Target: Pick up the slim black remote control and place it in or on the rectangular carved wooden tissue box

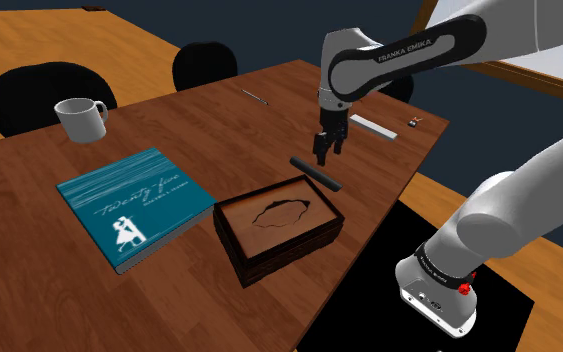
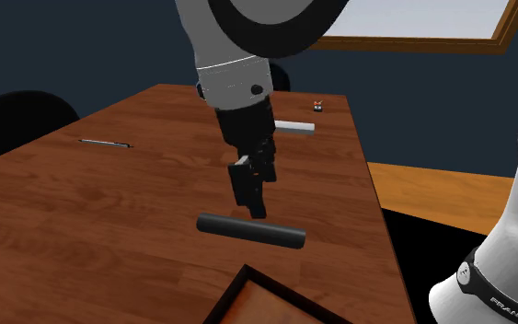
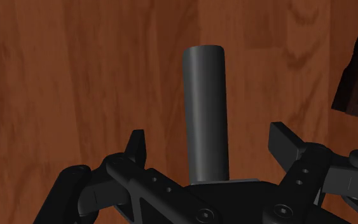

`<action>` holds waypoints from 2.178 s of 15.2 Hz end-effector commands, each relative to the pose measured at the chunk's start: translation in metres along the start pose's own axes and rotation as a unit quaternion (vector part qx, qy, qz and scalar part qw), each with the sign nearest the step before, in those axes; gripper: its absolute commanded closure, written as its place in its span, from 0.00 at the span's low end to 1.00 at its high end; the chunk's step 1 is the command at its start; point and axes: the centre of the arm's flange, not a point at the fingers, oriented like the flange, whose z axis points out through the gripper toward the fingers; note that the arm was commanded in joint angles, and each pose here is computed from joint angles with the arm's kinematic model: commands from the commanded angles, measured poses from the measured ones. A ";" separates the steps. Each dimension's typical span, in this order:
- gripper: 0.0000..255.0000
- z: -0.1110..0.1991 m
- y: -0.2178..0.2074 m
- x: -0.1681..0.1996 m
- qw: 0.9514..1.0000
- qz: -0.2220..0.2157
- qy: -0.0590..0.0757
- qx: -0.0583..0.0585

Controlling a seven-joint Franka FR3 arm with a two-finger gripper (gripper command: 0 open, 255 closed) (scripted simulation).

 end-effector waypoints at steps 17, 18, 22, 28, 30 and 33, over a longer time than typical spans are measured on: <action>0.00 0.062 -0.008 0.027 1.000 -0.002 -0.001 0.003; 1.00 0.062 -0.008 0.027 1.000 -0.002 -0.001 0.003; 1.00 0.063 -0.008 0.027 1.000 -0.002 -0.001 0.003; 1.00 0.057 -0.009 0.026 1.000 -0.002 -0.001 0.003; 1.00 0.047 -0.009 0.024 1.000 -0.002 -0.001 0.003; 1.00 0.031 -0.009 0.020 1.000 -0.002 -0.001 0.003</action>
